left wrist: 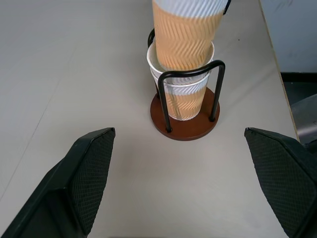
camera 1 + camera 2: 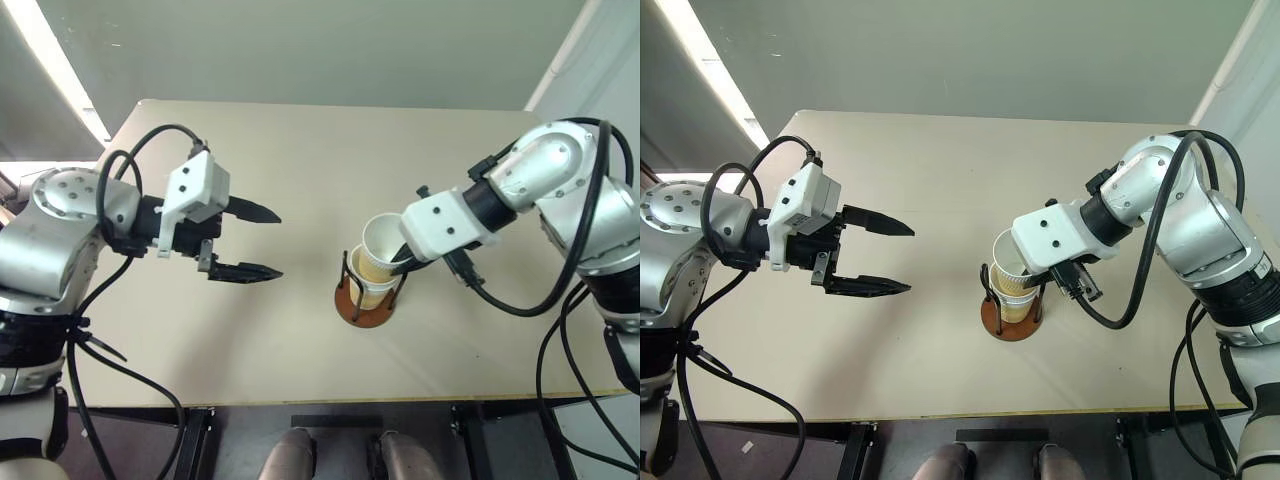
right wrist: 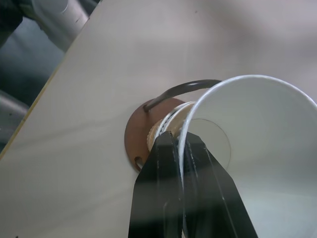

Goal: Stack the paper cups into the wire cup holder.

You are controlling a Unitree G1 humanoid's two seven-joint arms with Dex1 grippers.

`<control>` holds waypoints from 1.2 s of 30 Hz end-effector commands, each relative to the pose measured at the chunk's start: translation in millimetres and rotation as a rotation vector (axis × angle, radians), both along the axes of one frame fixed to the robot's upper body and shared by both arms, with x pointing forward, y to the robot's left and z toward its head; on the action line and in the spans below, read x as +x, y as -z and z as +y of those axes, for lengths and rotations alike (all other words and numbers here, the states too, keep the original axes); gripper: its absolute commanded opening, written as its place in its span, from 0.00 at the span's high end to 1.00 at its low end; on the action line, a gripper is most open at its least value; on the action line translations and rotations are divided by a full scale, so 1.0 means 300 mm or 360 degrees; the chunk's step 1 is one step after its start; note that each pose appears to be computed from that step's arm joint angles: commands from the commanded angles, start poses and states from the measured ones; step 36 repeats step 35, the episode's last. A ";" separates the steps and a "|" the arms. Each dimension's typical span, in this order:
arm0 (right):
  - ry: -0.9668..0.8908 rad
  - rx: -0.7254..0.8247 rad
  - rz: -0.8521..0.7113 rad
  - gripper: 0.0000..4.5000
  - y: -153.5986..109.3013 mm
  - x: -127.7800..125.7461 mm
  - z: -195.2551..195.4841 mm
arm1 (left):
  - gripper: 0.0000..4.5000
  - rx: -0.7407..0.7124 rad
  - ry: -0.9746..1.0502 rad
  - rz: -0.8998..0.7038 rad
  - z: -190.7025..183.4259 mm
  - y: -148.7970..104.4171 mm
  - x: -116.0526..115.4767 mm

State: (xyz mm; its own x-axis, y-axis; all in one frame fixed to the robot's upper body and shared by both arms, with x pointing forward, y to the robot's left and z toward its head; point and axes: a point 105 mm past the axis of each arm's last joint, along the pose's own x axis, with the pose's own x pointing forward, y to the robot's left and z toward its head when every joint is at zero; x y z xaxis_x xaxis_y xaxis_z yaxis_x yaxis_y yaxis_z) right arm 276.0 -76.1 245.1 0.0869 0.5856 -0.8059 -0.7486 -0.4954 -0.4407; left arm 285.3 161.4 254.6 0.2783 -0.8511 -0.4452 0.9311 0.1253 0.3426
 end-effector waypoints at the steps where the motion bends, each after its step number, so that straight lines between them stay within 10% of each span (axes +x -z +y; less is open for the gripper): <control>1: -0.0047 0.0000 -0.0063 0.95 -0.009 0.002 0.018 | 0.00 -0.0003 0.0014 -0.0077 -0.007 -0.023 -0.004; 11: 0.0051 0.0300 -0.0035 0.22 -0.114 0.015 0.060 | 0.00 -0.0017 -0.0024 -0.0073 0.008 -0.025 -0.007; 22: 0.0750 0.1236 0.0297 0.22 -0.270 0.178 -0.108 | 0.00 -0.0178 -0.0411 0.0010 0.066 -0.001 0.040; 36: 0.1696 0.1429 0.0282 0.22 0.011 0.375 -0.471 | 0.00 -0.0432 -0.1037 -0.0072 0.216 0.066 0.133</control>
